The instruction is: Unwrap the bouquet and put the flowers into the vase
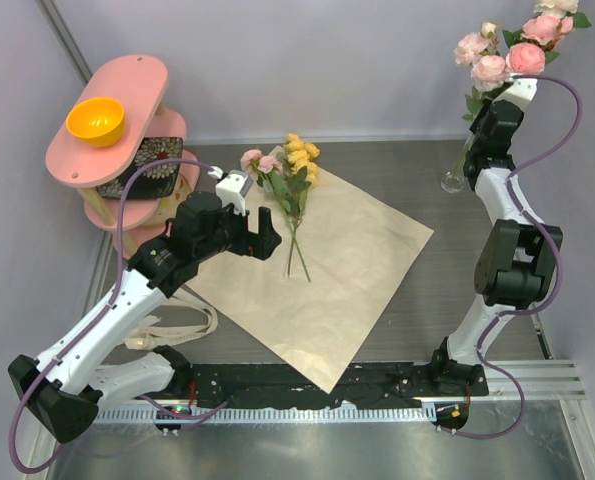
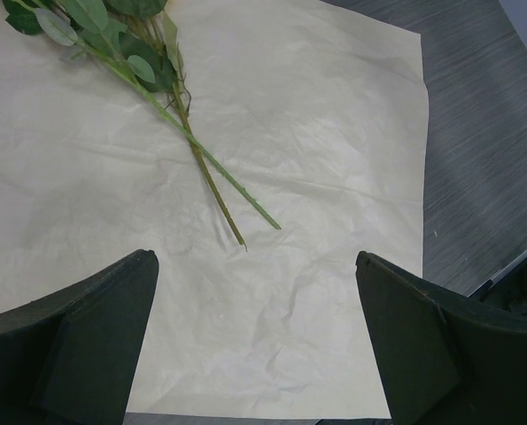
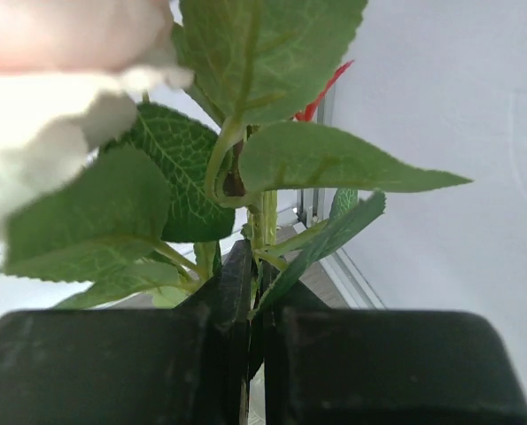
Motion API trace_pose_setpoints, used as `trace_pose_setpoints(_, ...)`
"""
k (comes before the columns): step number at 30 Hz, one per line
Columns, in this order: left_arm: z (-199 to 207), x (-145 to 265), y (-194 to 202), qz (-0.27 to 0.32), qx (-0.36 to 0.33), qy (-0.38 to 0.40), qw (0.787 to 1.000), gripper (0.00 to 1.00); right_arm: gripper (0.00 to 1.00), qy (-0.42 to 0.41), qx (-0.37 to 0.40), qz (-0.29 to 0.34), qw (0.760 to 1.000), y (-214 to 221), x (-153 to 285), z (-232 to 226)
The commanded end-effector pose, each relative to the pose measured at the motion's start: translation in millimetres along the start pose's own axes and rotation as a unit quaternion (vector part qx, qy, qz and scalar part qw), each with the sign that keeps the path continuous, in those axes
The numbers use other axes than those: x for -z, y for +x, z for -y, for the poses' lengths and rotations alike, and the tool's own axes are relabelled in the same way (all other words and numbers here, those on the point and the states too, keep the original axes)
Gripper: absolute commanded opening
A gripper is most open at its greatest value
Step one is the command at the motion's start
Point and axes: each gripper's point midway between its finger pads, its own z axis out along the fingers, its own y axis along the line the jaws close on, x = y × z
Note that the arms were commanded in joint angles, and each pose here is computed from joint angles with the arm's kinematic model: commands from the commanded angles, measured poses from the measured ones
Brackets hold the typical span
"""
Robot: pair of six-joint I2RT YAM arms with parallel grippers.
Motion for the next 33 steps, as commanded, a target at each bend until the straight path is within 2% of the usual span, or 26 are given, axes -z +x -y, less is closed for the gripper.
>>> trace_pose_setpoints(1,4.6,-2.0,-8.9,0.018,0.001,0.013,1.000,0.98,0.01,0.002,-0.001,0.008,1.000,4.6,-3.0,-2.8)
trace_pose_setpoints(7,4.1,-3.5,-7.6,0.014,0.001,0.012,1.000,0.98,0.01,0.006,-0.005,-0.003,1.000,22.1,-8.7,-2.9)
trace_pose_setpoints(13,3.9,-4.0,-7.6,0.012,0.002,0.011,1.000,0.98,0.07,0.008,-0.010,-0.007,1.000,25.7,-8.9,-2.4)
trace_pose_setpoints(16,4.5,-4.3,-7.3,0.010,0.003,0.012,1.000,0.98,0.15,0.010,-0.010,-0.005,1.000,19.8,-5.1,-2.2)
trace_pose_setpoints(26,8.1,0.9,-11.6,0.018,0.008,0.023,1.000,0.98,0.56,0.037,-0.024,-0.008,0.999,-4.0,24.8,6.4)
trace_pose_setpoints(31,10.3,2.2,-12.6,0.023,0.013,0.031,0.999,0.98,0.72,0.057,-0.035,-0.022,0.998,-5.8,52.5,20.0)
trace_pose_setpoints(32,10.6,1.7,-12.6,0.022,0.015,0.032,0.999,0.98,0.78,0.063,-0.038,-0.026,0.997,-3.8,55.6,22.3)
trace_pose_setpoints(33,11.0,1.3,-12.6,0.022,0.016,0.032,0.999,0.98,0.79,0.075,-0.033,-0.046,0.996,3.4,60.8,27.3)
